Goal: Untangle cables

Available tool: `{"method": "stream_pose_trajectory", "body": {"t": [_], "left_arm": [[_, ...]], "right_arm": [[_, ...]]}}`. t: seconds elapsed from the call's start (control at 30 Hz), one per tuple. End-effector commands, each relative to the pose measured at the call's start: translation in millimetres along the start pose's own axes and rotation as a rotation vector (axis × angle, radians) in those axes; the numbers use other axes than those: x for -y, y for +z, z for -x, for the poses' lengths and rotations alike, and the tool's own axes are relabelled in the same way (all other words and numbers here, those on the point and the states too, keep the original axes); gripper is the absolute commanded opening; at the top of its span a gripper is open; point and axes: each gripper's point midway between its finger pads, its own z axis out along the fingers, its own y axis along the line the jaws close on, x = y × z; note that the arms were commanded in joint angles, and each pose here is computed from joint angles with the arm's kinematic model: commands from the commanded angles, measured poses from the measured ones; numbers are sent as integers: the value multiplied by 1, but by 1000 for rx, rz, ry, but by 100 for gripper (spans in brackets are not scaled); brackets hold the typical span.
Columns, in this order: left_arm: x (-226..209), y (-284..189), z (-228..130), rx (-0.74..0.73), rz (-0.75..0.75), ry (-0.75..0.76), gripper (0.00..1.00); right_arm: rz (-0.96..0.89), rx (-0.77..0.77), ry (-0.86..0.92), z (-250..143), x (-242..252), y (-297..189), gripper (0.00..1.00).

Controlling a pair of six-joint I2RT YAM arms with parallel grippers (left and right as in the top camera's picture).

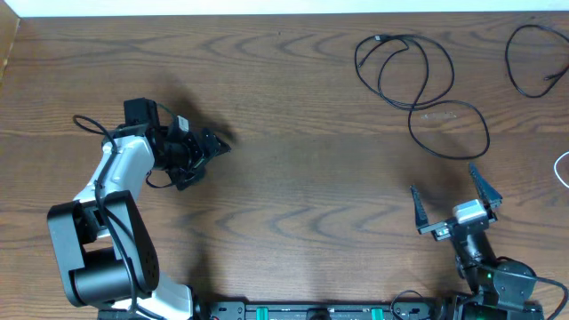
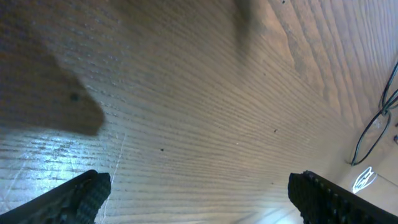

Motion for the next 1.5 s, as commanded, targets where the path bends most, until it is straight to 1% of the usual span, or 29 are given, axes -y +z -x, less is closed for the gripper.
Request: {"method": "stream_pose_trajectory", "body": {"t": [0.0, 0.17, 0.6, 1.47], "left_arm": [[-2, -1, 3, 7, 9, -5, 98], [-2, -1, 3, 7, 9, -5, 98], [-2, -1, 3, 7, 9, -5, 98], [-2, -1, 3, 7, 9, -5, 98]], "right_arm": [[10, -30, -34, -8, -3, 0, 99], [39, -122, -36, -32, -10, -2, 99], [1, -136, -60, -34, -3, -2, 99], [30, -124, -58, -32, -9, -2, 99]]}}
